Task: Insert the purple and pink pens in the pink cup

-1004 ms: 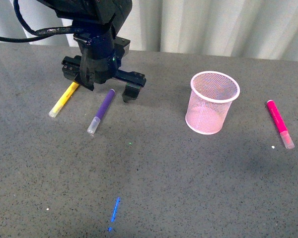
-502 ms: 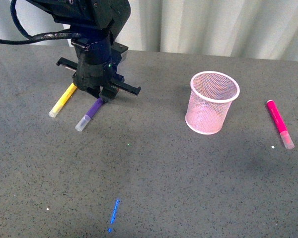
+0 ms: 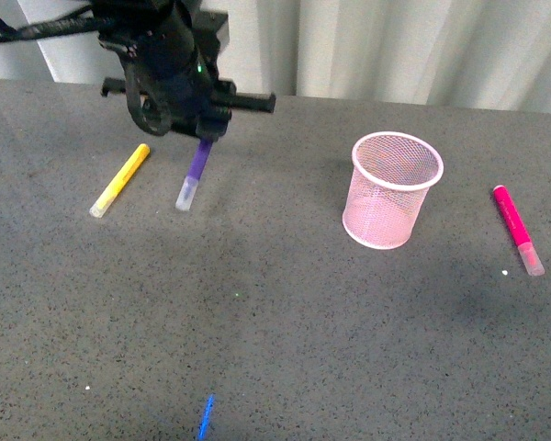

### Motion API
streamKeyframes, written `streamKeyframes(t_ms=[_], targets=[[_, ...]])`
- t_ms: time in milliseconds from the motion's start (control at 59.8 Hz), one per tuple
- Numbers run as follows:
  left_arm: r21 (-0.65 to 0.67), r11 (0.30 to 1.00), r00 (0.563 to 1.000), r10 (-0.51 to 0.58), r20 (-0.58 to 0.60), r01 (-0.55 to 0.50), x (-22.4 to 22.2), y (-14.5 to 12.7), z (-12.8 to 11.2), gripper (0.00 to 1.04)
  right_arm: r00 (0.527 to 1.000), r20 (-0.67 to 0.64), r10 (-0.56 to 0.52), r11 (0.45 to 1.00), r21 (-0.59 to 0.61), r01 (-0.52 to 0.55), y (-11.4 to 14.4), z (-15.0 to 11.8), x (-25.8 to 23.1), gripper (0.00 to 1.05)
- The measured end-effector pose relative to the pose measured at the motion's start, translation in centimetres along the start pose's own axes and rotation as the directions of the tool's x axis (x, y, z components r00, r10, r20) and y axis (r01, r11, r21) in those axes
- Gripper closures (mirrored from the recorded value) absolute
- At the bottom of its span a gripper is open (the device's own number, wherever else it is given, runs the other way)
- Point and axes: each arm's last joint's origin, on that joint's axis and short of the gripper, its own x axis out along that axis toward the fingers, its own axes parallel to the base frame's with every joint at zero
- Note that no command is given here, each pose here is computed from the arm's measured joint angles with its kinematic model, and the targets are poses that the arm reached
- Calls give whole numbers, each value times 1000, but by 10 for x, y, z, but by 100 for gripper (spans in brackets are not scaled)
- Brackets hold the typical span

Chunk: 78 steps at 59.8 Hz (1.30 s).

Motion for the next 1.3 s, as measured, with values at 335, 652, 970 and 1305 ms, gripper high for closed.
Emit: streamKeyframes(t_ms=[335, 652, 970, 1305], targets=[[-179, 978, 919, -28, 392, 106, -77, 21, 23, 93, 1000, 0, 0, 1000, 0, 0, 0, 0, 0, 7], [-265, 930, 798, -48, 601, 256, -98, 20, 2, 93, 1000, 0, 0, 1000, 0, 0, 0, 0, 0, 7], [-257, 849, 675, -148, 723, 461, -103, -23, -16, 93, 1000, 0, 0, 1000, 0, 0, 0, 0, 0, 7], [-234, 765, 606, -243, 758, 600, -89, -79, -44, 93, 1000, 0, 0, 1000, 0, 0, 0, 0, 0, 7]])
